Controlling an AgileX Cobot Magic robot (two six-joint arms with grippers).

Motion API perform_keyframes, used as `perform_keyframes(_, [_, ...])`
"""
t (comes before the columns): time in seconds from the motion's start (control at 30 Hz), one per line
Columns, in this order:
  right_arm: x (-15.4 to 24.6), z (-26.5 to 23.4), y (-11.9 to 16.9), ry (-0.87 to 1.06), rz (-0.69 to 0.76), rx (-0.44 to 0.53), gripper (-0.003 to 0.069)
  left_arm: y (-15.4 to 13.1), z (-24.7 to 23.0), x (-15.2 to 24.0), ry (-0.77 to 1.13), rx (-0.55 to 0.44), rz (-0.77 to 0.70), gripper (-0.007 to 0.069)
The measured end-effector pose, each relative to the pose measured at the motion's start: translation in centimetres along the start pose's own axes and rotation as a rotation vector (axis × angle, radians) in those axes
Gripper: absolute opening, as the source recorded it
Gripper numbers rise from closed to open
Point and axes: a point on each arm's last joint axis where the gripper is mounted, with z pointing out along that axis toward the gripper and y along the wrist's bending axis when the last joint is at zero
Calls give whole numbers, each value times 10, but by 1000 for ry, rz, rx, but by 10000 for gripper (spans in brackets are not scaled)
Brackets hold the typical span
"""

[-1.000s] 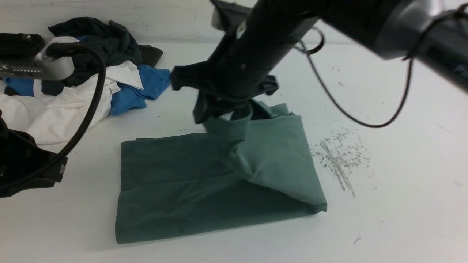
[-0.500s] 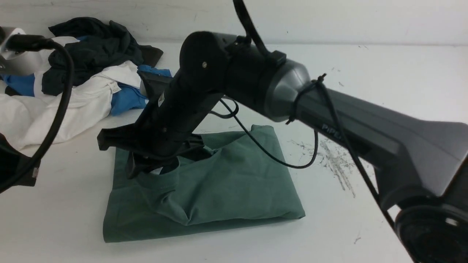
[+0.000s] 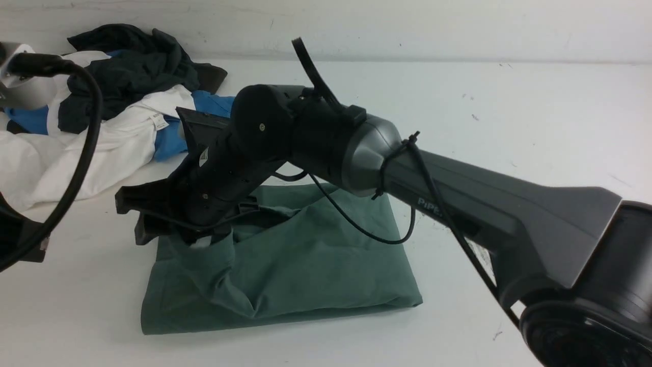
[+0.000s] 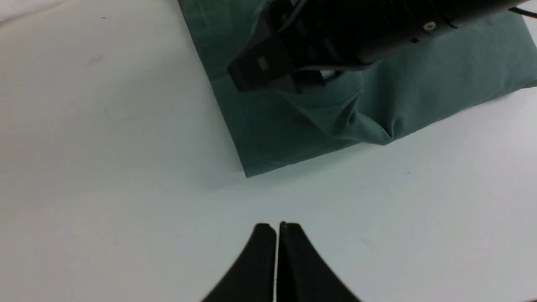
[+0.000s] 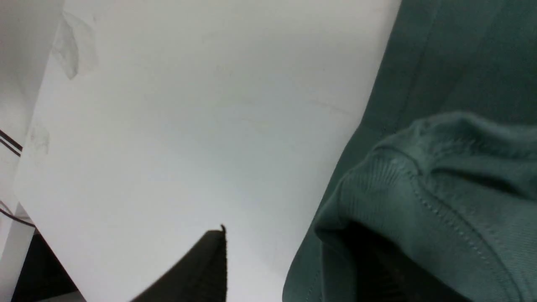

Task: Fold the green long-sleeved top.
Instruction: Use the right arm to drag the right edge of the fabric to the left and folds it over the left edge

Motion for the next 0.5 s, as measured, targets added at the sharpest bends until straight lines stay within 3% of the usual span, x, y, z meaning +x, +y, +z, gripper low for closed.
perform_keyframes(0.13, [0, 0, -1, -2, -7, 7, 533, 1, 0, 0, -1, -10, -7, -3])
perform_keyframes(0.23, [-4, -4, 0, -22, -46, 35, 559, 2, 0, 0, -2, -23, -16, -3])
perform_keyframes(0.4, [-20, -35, -1, -12, -188, 194, 545, 4, 0, 0, -3, -45, -20, -3])
perform_keyframes(0.5, [-39, -67, -10, -62, -285, 354, 463, 4, 1, -1, 0, -45, -29, -3])
